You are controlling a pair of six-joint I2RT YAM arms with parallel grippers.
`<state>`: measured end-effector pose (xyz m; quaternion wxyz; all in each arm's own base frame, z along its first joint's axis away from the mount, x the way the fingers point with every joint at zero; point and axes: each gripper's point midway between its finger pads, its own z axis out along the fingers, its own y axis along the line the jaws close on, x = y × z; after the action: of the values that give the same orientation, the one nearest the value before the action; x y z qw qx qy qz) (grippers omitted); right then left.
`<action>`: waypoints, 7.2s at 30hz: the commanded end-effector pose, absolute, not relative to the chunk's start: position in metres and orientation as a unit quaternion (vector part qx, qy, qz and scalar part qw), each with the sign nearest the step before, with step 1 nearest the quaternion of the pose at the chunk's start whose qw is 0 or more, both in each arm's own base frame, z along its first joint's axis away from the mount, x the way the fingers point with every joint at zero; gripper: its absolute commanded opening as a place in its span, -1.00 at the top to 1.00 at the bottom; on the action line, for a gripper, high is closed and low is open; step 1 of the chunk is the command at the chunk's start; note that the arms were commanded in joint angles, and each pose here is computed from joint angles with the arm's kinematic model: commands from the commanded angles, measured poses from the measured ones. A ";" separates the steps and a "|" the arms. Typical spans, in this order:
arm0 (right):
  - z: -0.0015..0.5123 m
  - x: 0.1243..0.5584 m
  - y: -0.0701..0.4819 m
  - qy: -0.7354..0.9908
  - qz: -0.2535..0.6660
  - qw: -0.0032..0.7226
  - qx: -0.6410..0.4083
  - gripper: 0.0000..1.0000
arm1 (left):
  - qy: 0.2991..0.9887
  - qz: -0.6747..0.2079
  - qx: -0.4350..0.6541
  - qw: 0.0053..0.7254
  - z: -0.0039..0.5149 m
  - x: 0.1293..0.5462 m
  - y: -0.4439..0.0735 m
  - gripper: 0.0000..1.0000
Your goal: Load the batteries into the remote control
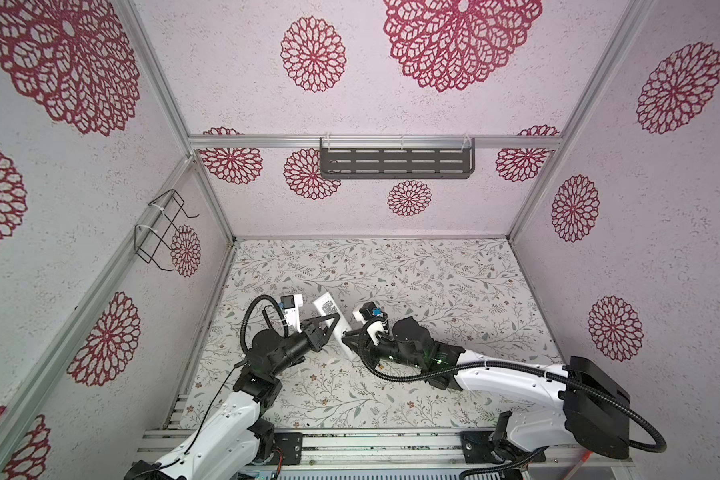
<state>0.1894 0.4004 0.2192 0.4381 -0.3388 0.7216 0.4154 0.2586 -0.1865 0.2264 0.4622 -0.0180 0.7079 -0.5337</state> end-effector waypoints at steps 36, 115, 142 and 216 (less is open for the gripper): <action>0.278 0.191 0.383 0.644 0.445 0.554 -0.283 0.91 | 0.648 -0.599 -0.002 0.471 0.266 0.247 -0.193 1.00; 0.306 0.139 0.318 0.660 0.217 0.459 -0.554 -0.03 | 0.640 -0.625 0.018 0.446 0.268 0.237 -0.200 1.00; 0.277 0.147 0.352 0.592 0.027 0.344 -0.728 0.18 | 0.645 -0.638 0.051 0.417 0.269 0.228 -0.210 1.00; 0.245 0.159 0.375 0.569 -0.005 0.321 -0.757 0.73 | 0.634 -0.648 0.062 0.417 0.274 0.223 -0.211 1.00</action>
<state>0.1578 0.3742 0.2485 0.3274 -0.7532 0.5705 -0.0009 0.2286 -0.2116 0.2483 0.3936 0.0404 0.6662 -0.6322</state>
